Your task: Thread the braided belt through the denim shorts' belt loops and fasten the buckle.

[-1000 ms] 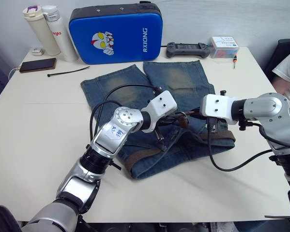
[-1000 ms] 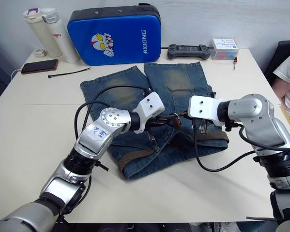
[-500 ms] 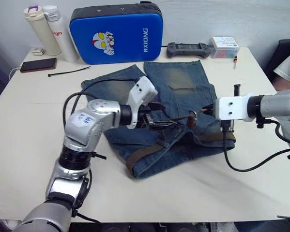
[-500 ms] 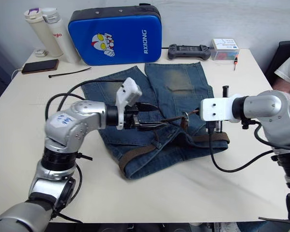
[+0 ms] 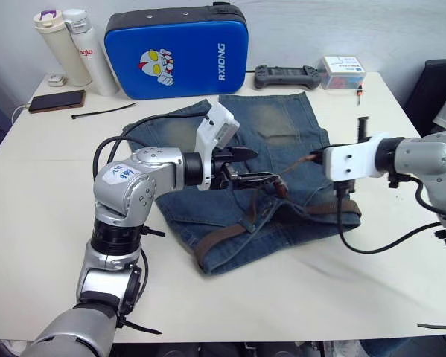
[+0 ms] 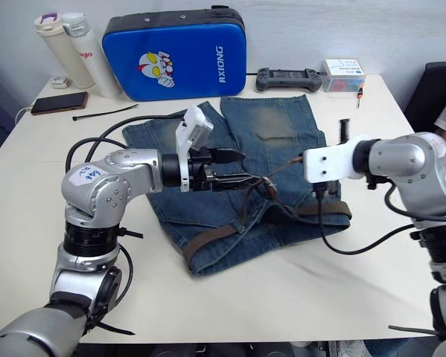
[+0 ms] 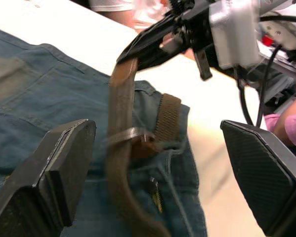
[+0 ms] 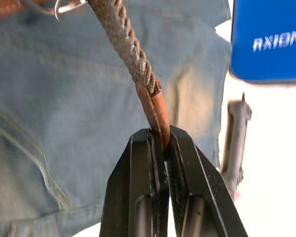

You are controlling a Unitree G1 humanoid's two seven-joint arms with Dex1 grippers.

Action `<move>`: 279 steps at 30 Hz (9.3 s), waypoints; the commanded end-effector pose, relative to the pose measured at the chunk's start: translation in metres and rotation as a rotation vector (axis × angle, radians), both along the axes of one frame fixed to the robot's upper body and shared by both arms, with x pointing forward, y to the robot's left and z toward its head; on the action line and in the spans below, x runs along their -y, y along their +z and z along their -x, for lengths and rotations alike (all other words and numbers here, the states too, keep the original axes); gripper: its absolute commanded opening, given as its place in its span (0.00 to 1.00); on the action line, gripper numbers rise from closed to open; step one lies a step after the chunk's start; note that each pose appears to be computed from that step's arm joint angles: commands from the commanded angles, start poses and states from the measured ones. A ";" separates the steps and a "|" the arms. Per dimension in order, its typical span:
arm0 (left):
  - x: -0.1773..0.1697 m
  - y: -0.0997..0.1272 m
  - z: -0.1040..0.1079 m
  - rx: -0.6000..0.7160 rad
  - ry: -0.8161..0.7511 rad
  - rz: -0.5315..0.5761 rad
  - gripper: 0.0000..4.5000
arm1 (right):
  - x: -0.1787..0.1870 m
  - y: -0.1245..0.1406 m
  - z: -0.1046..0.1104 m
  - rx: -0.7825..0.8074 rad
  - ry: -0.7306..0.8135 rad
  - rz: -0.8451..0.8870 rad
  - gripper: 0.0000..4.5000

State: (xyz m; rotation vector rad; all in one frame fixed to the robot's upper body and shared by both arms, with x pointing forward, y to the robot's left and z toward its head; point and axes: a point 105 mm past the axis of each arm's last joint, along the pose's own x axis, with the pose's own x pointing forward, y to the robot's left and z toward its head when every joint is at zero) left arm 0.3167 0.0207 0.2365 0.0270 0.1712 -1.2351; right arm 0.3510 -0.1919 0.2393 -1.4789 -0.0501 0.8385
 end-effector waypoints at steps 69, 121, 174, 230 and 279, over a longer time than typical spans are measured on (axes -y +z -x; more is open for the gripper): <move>0.059 0.011 -0.017 -0.444 0.162 0.347 0.00 | -0.058 -0.105 0.060 -1.029 -0.200 -0.710 0.02; -0.009 -0.009 -0.007 -0.575 0.275 0.443 0.00 | -0.078 -0.009 0.050 -0.768 0.047 -0.700 0.02; 0.005 -0.036 0.007 -0.616 0.229 0.301 0.00 | -0.057 -0.081 0.044 -0.892 -0.081 -0.553 0.02; 0.040 -0.010 -0.009 -0.574 0.109 0.297 0.00 | -0.085 -0.165 0.067 -1.020 -0.046 -0.216 0.02; 0.138 -0.052 -0.058 -0.228 -0.051 -0.077 0.00 | -0.091 -0.170 0.087 -0.820 -0.061 -0.048 0.02</move>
